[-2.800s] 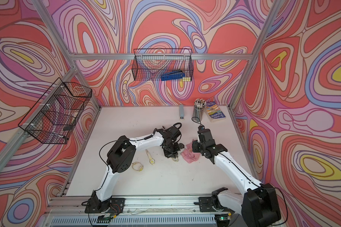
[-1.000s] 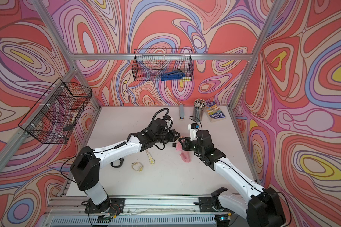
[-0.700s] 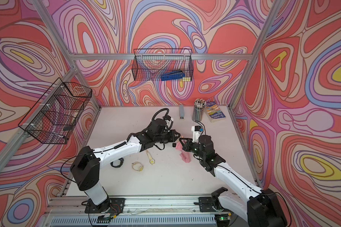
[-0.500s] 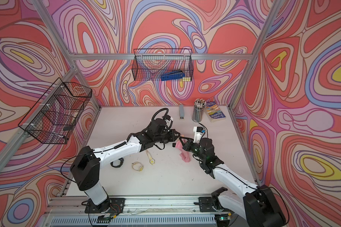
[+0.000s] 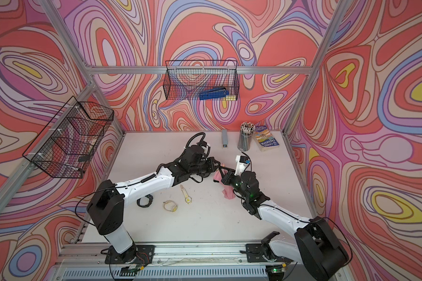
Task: Wipe the watch dial
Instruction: Wipe the dirt from the watch dial.
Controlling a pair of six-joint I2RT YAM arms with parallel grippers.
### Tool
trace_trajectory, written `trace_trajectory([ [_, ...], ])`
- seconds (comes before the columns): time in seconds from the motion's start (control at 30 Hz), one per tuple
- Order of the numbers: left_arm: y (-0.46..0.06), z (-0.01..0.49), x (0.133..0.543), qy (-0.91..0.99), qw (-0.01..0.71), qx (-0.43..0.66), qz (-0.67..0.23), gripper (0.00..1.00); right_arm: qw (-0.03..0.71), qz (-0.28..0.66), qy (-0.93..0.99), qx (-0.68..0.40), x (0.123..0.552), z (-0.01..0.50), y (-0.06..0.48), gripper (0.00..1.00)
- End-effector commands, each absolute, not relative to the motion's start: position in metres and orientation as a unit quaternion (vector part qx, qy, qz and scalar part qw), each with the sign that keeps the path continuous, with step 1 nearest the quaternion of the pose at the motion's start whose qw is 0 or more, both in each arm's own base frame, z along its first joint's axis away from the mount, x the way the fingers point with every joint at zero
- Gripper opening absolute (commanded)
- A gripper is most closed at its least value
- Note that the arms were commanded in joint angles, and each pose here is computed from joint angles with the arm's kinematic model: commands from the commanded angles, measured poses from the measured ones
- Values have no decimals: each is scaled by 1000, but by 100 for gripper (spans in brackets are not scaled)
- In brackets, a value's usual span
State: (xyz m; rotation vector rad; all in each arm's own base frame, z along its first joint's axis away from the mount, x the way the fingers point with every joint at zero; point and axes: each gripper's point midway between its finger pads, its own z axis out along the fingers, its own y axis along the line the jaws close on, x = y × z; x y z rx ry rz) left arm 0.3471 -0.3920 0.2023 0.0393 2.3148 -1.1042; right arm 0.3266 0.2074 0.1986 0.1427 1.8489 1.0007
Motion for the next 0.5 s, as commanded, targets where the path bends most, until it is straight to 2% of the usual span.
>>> trace_trajectory([
  [0.0, -439, 251, 316, 819, 253, 72, -510, 0, 473, 424, 772, -15, 312, 203, 246, 0],
  [0.47, -434, 259, 333, 812, 243, 43, -529, 0, 448, 426, 785, -47, 308, 193, 270, 0],
])
